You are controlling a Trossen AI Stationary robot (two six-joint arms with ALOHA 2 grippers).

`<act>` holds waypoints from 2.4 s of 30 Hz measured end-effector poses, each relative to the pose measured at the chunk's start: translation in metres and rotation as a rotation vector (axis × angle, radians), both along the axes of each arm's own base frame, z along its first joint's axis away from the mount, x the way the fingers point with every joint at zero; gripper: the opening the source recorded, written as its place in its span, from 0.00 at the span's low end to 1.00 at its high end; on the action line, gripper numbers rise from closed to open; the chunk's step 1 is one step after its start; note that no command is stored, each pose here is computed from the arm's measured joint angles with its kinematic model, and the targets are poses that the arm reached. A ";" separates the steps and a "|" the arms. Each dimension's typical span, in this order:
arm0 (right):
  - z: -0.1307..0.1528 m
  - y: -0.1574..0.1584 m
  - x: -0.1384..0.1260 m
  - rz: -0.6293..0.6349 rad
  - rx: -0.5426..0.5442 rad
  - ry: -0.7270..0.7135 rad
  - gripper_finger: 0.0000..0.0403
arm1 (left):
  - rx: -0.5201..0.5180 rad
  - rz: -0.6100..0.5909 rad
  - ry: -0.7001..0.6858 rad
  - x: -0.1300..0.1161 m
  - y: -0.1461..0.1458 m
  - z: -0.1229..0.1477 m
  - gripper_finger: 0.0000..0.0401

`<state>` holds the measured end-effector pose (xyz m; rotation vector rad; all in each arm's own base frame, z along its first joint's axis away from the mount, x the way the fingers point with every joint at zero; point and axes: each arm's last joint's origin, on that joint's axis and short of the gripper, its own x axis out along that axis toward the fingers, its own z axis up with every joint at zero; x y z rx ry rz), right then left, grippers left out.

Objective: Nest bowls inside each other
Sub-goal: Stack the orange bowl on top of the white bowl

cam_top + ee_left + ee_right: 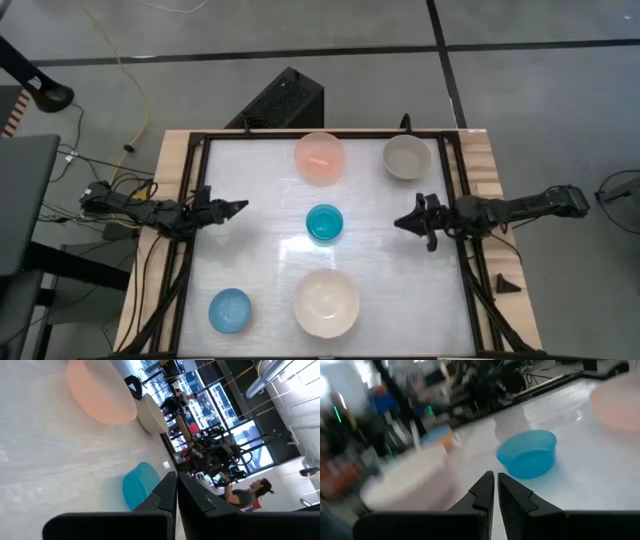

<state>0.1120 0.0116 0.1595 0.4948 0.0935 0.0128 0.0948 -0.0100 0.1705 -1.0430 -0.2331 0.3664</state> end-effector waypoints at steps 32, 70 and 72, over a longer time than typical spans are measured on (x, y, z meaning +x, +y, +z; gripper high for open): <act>0.109 -0.019 -0.012 -0.370 0.115 -0.554 0.15 | 0.340 0.045 -0.289 -0.014 0.003 0.057 0.02; 0.100 -0.143 0.230 -0.018 -0.571 0.496 0.31 | 0.716 0.115 0.275 0.003 0.007 0.150 0.15; 0.096 -0.149 0.231 -0.049 -0.549 0.504 0.39 | 0.711 0.113 0.276 0.003 0.007 0.150 0.15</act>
